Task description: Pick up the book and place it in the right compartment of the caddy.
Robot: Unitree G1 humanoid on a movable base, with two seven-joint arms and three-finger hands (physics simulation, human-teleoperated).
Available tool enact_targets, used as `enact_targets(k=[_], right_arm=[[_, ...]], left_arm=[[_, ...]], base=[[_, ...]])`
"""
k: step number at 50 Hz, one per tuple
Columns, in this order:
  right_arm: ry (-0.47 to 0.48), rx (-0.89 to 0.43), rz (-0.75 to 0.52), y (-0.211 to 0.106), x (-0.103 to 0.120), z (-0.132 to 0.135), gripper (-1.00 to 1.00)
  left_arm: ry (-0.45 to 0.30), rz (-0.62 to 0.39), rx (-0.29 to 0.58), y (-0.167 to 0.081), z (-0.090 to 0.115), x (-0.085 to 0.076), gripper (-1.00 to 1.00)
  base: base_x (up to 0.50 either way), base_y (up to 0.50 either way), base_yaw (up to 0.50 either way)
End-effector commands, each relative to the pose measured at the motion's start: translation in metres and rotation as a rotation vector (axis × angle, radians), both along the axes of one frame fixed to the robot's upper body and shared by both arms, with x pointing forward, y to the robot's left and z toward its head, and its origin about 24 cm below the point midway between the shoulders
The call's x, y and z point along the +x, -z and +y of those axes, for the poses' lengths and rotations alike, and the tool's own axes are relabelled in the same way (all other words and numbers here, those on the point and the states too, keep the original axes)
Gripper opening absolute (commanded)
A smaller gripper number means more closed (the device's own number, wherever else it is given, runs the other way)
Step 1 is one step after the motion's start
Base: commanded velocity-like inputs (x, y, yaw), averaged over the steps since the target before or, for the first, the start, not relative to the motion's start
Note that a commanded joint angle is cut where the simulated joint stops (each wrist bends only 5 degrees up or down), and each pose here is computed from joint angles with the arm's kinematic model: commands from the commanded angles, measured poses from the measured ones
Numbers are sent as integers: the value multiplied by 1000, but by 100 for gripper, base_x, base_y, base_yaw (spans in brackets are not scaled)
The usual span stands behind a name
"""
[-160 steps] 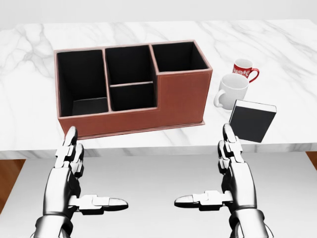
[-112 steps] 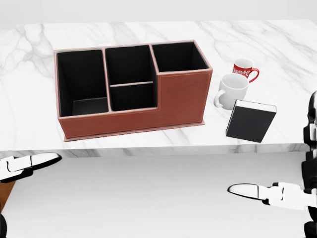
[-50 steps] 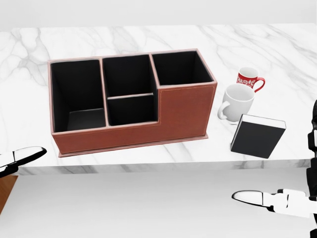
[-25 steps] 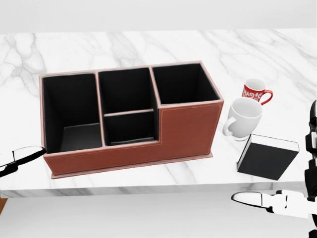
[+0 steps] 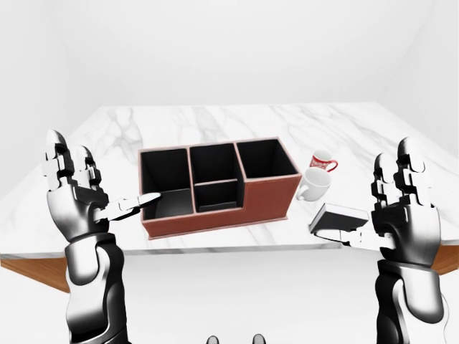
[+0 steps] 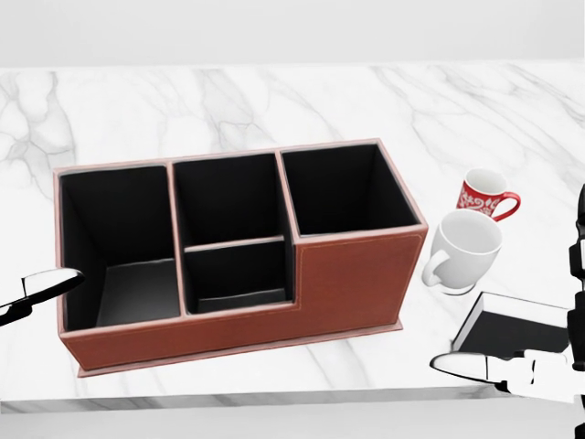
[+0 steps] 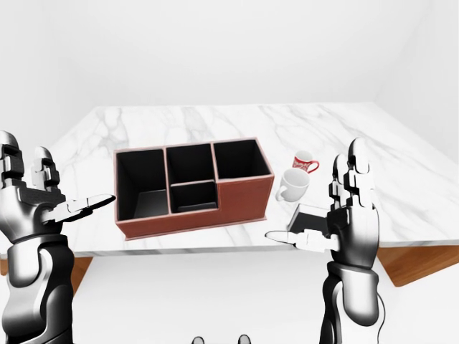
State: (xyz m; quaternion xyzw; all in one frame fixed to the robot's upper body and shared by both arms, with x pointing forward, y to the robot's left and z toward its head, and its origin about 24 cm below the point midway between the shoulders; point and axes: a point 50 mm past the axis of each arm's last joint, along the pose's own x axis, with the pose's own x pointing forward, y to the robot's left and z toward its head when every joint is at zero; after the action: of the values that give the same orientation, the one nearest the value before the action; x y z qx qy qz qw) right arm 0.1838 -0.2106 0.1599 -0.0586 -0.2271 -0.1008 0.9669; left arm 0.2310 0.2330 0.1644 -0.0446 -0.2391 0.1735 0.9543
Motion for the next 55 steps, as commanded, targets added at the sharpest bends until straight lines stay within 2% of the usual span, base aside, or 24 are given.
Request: enact_targets(k=[1, 25, 34, 35, 38, 39, 40, 41, 43, 45, 49, 55], right_arm=[[3, -1, 3, 1, -1, -1, 100], [4, -3, -4, -1, -2, -1, 100], [-6, -42, -81, -18, -4, 1, 100], [-24, -99, -159, -36, -8, 3, 100], [-39, -180, -264, -58, -12, 7, 100], [-163, -1046, 196, -60, -48, -10, 100], [-59, -1162, 235, -66, -52, -13, 100], [80, -1186, 271, -66, -53, -19, 100], [275, -1158, 302, -67, -54, -30, 100], [389, -1101, 340, -64, -57, -41, 100], [490, -1061, 379, -63, -60, -50, 100], [561, -1031, 426, -61, -68, -62, 100]], left_arm=[[-3, 3, 1, 1, 1, 0, 100], [-5, 6, -4, 1, 1, 0, 100], [-4, 2, -1, 0, 1, 0, 100], [-4, -2, 0, 0, 1, -1, 100], [-4, 3, 0, 1, 1, 0, 100], [-6, 5, 2, 0, 2, 2, 100], [-6, 7, 1, 1, 3, 2, 100], [-6, 8, 1, 1, 3, 2, 100], [-5, 15, 0, 3, 3, 2, 100], [-3, 17, 0, 3, 2, 2, 100], [-2, 13, -1, 2, 2, 1, 100], [-2, 7, 1, 1, 2, 0, 100]], base=[[23, 0, 0], [23, 0, 0], [6, 0, 0], [0, 0, 0], [0, 0, 0], [0, 0, 0], [0, 0, 0], [0, 0, 0], [0, 0, 0], [0, 0, 0], [0, 0, 0], [0, 0, 0]])
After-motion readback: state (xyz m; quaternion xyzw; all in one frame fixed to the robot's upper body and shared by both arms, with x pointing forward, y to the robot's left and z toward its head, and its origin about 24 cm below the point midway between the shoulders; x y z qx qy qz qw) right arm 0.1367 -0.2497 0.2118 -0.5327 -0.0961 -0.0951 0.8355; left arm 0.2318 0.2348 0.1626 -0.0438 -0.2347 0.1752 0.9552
